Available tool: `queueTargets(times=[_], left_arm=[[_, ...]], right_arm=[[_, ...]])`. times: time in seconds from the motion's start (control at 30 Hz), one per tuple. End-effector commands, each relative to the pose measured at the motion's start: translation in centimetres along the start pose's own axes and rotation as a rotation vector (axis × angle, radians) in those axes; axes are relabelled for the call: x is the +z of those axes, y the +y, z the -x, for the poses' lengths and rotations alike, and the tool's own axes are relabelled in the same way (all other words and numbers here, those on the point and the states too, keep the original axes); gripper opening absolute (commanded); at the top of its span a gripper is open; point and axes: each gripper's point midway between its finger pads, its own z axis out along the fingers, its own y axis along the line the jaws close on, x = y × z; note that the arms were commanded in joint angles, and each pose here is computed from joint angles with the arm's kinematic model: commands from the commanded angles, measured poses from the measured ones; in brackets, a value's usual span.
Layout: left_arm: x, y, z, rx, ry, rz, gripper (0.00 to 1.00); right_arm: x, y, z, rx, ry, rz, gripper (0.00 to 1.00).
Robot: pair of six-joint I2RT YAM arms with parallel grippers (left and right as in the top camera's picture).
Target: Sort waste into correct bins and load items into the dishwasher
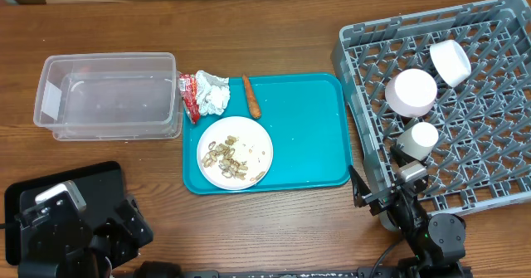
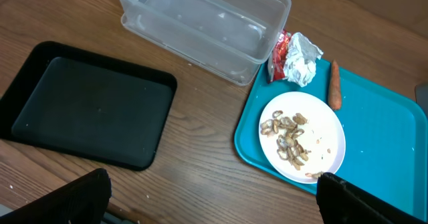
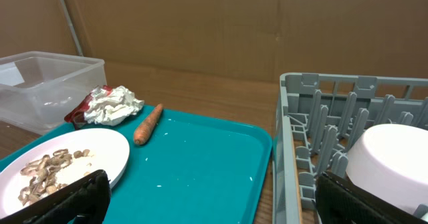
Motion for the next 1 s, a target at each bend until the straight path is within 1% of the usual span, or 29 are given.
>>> queueTargets(times=[0.0, 0.07, 0.1, 0.17, 0.2, 0.3, 0.37, 0.47, 0.5, 0.57, 0.67, 0.7, 0.73, 0.8, 0.83, 0.87, 0.9, 0.97], left_arm=[[-0.1, 0.1, 0.1, -0.009, -0.012, -0.001, 1.00], [-0.2, 0.8, 0.5, 0.006, -0.036, 0.038, 1.00], [-0.2, 0.4, 0.5, -0.026, -0.031, 0.019, 1.00], [-0.2, -1.7, -0.2, -0.121, 0.021, -0.096, 1.00], [-0.3, -2.7, 0.1, -0.156, 0.023, -0.148, 1.00], [-0.2, -5.4, 1.2, -0.173, 0.006, -0.278, 1.00], [0.8, -6.5, 1.3, -0.171, 0.016, -0.312, 1.00], [3.6, -6.8, 0.7, -0.129, 0.051, -0.261, 1.00], [4.8, -7.2, 0.4, -0.101, 0.083, -0.248, 0.96], [7.0, -8.0, -0.5, -0.027, 0.172, -0.222, 0.91], [10.0, -8.8, -1.3, 0.071, 0.294, -0.160, 0.90], [11.0, -9.0, -1.5, 0.091, 0.334, -0.138, 0.87], [12.0, -9.2, -1.7, 0.107, 0.384, -0.108, 0.82], [13.6, -9.0, -2.2, 0.126, 0.470, -0.025, 0.58], [14.2, -8.2, -2.5, 0.113, 0.516, 0.053, 0.50], [14.6, -6.9, -2.8, 0.080, 0.548, 0.159, 0.48], [14.7, -5.9, -3.1, 0.050, 0.565, 0.243, 0.52], [14.9, -3.9, -3.7, 0.011, 0.596, 0.383, 0.64]], right_arm=[[0.0, -0.1, 0.2, 0.000, -0.013, -0.003, 1.00], [0.0, -0.1, 0.2, 0.001, -0.013, -0.003, 1.00], [0.0, -0.1, 0.2, 0.000, -0.014, -0.003, 1.00], [0.0, -0.1, 0.2, 0.001, -0.013, -0.003, 1.00], [0.0, -0.1, 0.2, 0.001, -0.013, -0.003, 1.00], [0.0, -0.1, 0.2, 0.000, -0.014, -0.003, 1.00], [0.0, -0.1, 0.2, 0.000, -0.014, -0.003, 1.00], [0.0, -0.1, 0.2, 0.001, -0.013, -0.003, 1.00], [0.0, -0.1, 0.2, 0.001, -0.014, -0.003, 1.00], [0.0, -0.1, 0.2, 0.001, -0.013, -0.003, 1.00], [0.0, -0.1, 0.2, 0.001, -0.013, -0.003, 1.00], [0.0, -0.1, 0.2, 0.000, -0.014, -0.003, 1.00], [0.0, -0.1, 0.2, 0.001, -0.013, -0.003, 1.00], [0.0, -0.1, 0.2, 0.001, -0.014, -0.003, 1.00], [0.0, -0.1, 0.2, 0.000, -0.013, -0.003, 1.00], [0.0, -0.1, 0.2, 0.001, -0.014, -0.003, 1.00], [0.0, -0.1, 0.2, 0.001, -0.014, -0.003, 1.00], [0.0, -0.1, 0.2, 0.001, -0.013, -0.003, 1.00]])
